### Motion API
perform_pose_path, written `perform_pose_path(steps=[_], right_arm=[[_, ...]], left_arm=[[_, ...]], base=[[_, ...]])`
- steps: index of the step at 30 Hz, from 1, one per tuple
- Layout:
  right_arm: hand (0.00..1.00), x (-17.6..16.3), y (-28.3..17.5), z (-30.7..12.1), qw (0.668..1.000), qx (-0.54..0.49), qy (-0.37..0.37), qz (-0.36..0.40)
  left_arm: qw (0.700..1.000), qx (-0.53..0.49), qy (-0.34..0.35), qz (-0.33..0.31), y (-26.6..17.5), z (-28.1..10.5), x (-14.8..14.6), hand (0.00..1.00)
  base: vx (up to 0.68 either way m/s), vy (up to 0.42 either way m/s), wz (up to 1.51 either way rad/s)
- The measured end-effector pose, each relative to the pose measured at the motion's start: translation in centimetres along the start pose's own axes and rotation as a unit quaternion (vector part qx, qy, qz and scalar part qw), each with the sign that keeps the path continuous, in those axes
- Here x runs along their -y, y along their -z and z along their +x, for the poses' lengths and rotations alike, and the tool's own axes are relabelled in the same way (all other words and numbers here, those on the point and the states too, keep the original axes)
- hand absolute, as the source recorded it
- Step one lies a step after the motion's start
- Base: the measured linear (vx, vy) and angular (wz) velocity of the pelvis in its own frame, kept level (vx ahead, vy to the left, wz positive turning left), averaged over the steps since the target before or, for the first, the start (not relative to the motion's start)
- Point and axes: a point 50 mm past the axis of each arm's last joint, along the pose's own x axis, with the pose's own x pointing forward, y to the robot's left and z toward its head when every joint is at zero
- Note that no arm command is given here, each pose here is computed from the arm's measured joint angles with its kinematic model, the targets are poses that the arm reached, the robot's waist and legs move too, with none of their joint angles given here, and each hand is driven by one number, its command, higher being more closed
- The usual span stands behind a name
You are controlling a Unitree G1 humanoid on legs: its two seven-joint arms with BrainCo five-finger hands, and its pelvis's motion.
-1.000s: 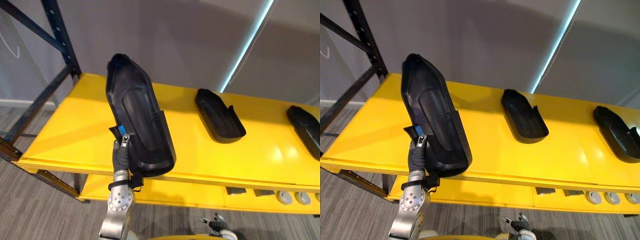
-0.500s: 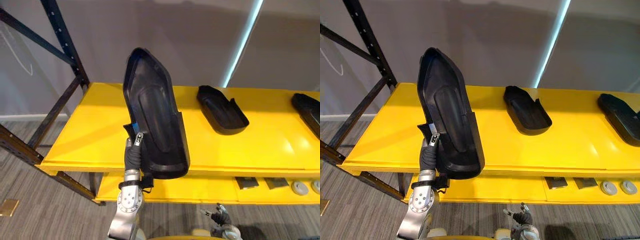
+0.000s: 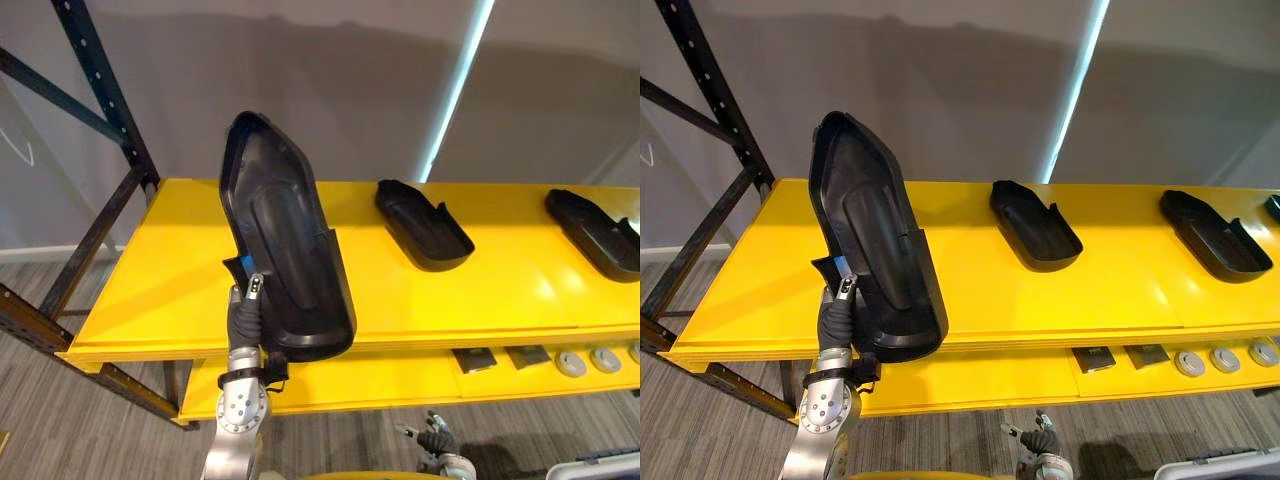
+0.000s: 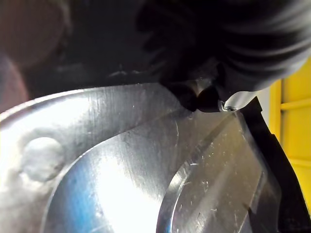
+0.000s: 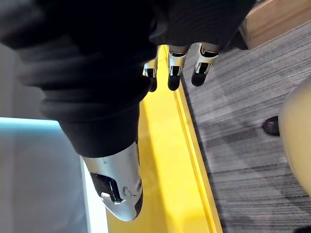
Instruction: Walk over and take plastic housings, then place them on the shelf
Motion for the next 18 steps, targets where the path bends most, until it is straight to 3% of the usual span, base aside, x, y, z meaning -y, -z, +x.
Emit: perform_pose_path(steps=[6,11,18], right_arm=[[0.00,0.6,1.6,-0.6,0.999,-0.022,0.002,-0.023],[0.00,0.8,1.9,-0.6,0.999,-0.028,-0.002,-0.037],[0.00,1.0,1.3,-0.2,0.998,-0.024,-0.021,-0.063]], left_arm=[[0.999,0.003,-0.010,0.031,0.0,0.6,-0.9,1.00],[0.994,0.020,-0.039,0.100,-0.1,3.4,-3.4,1.00],[0.980,-0.029,-0.084,0.178,1.8,6.8,-6.9,1.00]], base=[[-0.08,-0.002,-0.01],[0.00,0.000,0.00],[0.01,-0.006,-0.02]])
